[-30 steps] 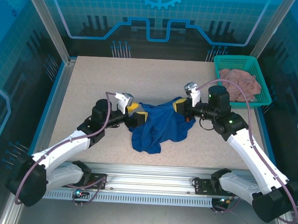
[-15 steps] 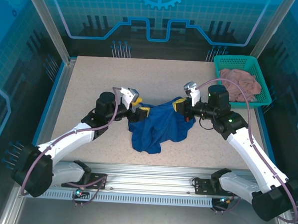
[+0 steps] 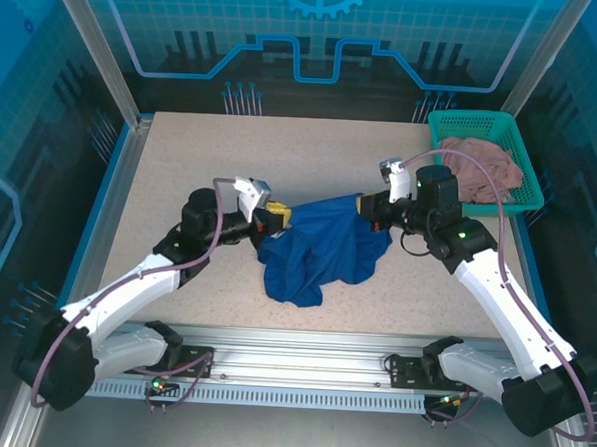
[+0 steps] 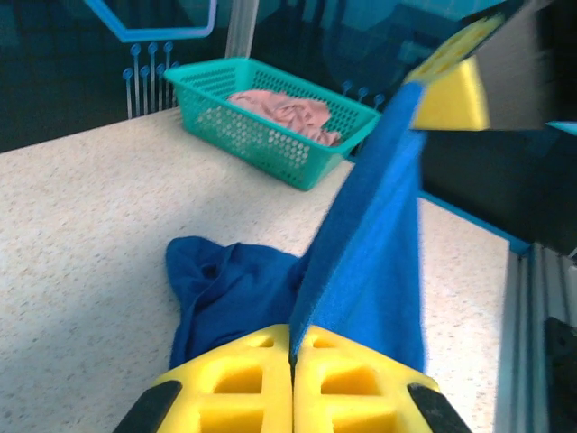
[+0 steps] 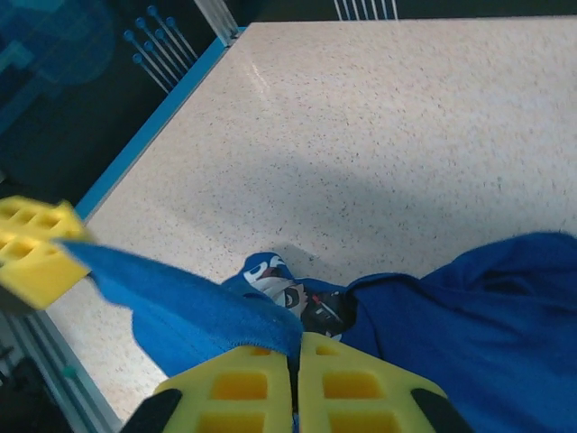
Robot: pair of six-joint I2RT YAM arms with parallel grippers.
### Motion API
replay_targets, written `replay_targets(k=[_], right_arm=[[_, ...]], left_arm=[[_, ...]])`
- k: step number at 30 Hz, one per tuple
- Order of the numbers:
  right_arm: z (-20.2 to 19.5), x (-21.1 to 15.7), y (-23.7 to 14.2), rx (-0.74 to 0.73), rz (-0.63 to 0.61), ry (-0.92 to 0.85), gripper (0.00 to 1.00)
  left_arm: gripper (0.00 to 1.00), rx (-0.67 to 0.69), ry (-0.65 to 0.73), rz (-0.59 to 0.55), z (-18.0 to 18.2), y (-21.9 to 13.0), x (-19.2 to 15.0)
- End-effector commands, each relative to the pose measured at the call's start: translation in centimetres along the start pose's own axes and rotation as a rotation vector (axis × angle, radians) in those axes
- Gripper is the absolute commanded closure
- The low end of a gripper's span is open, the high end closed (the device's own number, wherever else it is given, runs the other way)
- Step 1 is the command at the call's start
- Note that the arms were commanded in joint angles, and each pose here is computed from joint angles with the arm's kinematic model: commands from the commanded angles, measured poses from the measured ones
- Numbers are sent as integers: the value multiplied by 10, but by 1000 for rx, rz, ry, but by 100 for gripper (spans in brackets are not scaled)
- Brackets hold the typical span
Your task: Fold the inside-out t-shirt
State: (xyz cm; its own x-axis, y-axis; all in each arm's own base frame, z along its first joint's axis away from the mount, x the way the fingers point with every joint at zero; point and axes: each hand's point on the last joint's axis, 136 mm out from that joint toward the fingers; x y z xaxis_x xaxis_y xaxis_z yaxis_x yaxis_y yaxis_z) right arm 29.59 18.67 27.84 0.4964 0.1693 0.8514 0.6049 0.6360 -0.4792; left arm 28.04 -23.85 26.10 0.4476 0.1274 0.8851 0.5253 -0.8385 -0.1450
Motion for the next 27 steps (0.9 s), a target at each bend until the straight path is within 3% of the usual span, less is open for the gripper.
replay_targets(k=[1,8,14,21,27], right_arm=[[-9,-3,3,-44,13,116,89],[1,-21,14,17,79,49,75],[20,-12,6,152,43,-49,65],[7,-20,22,123,76,-25,58],[-20,-41,59,36,170,68,51]], left_arm=[[96,-107,-29,-2,-24,-9,4],[97,-130,-28,14,-31,-9,6],[100,-81,-34,16,-22,-7,8],[100,-79,-39,11,-22,-7,10],[100,-75,-59,-5,-21,-7,11]])
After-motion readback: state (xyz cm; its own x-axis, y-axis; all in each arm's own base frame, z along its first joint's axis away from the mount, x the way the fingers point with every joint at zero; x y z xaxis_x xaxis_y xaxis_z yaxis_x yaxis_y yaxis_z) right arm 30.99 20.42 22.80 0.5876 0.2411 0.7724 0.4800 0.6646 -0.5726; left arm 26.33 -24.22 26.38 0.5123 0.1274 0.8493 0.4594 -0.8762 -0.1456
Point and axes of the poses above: each hand's point on the last joint's axis, 136 mm out from that joint toward the fingers, its own y axis out along the fingers, its own z axis along the line the jaws close on, x = y × z, and after that the axes turned 13 degrees about -y, right-handed
